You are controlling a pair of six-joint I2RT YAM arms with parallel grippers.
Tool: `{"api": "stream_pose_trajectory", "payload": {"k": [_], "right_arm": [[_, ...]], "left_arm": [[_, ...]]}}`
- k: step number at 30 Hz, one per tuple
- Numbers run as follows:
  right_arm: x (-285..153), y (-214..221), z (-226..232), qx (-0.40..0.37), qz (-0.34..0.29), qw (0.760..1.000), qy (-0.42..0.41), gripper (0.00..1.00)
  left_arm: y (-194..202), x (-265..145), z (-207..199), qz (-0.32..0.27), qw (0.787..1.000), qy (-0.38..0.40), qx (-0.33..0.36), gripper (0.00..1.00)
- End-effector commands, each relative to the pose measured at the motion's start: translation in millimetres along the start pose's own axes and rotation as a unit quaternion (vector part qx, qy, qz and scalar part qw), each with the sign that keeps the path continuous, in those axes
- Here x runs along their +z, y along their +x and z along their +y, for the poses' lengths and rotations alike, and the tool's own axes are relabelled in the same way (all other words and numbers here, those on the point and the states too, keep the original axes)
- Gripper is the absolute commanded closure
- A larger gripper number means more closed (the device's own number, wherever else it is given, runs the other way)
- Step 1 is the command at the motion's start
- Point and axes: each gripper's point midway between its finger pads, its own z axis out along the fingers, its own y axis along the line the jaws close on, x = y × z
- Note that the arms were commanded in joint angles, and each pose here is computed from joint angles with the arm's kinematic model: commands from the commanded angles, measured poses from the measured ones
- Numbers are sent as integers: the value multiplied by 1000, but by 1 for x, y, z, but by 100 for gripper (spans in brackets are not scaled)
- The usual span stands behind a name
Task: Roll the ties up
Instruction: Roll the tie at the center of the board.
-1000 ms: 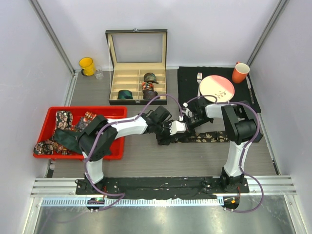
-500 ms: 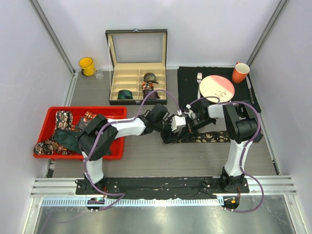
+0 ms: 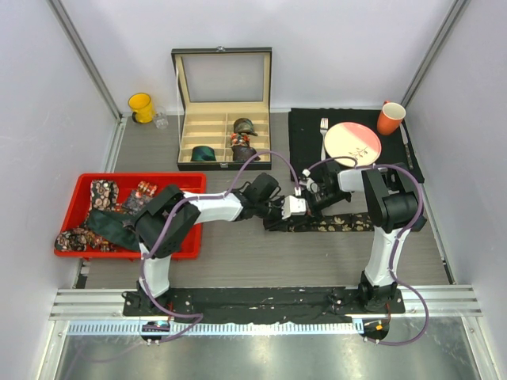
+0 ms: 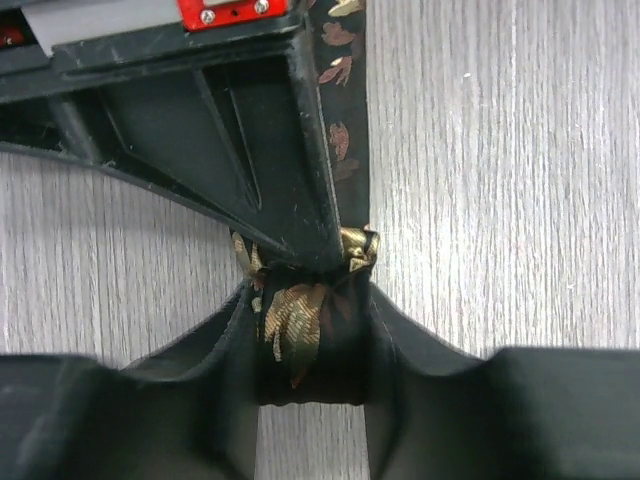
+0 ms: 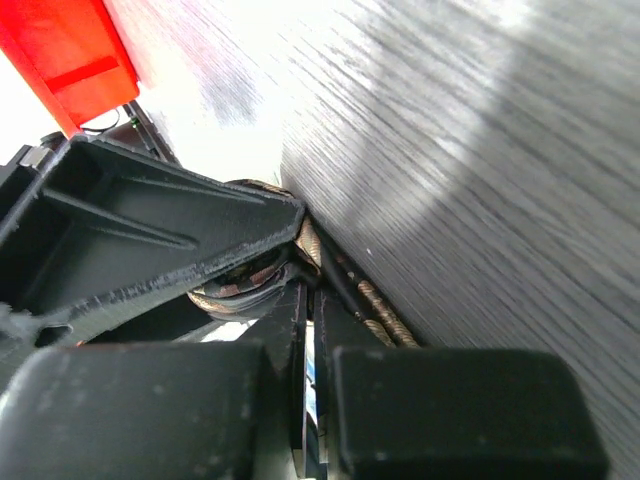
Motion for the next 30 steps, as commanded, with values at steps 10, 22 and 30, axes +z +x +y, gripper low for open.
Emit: {"api": "stream_pose_trajectory", "payload": {"k": [10,22,30], "right_arm": [[-46,-24,19,-46,-54,997,40,70],[-37,-1,-48,-32,-12,988,152,80],[-43,-15,-1,-61,-33,995,67,73]], "left_arm": [[45,-9,-16,83,996,13,-12,85],[48,-9,-7,94,995,-14,-35,87],[47,-10,-4,96,994,-24,-41,87]]}}
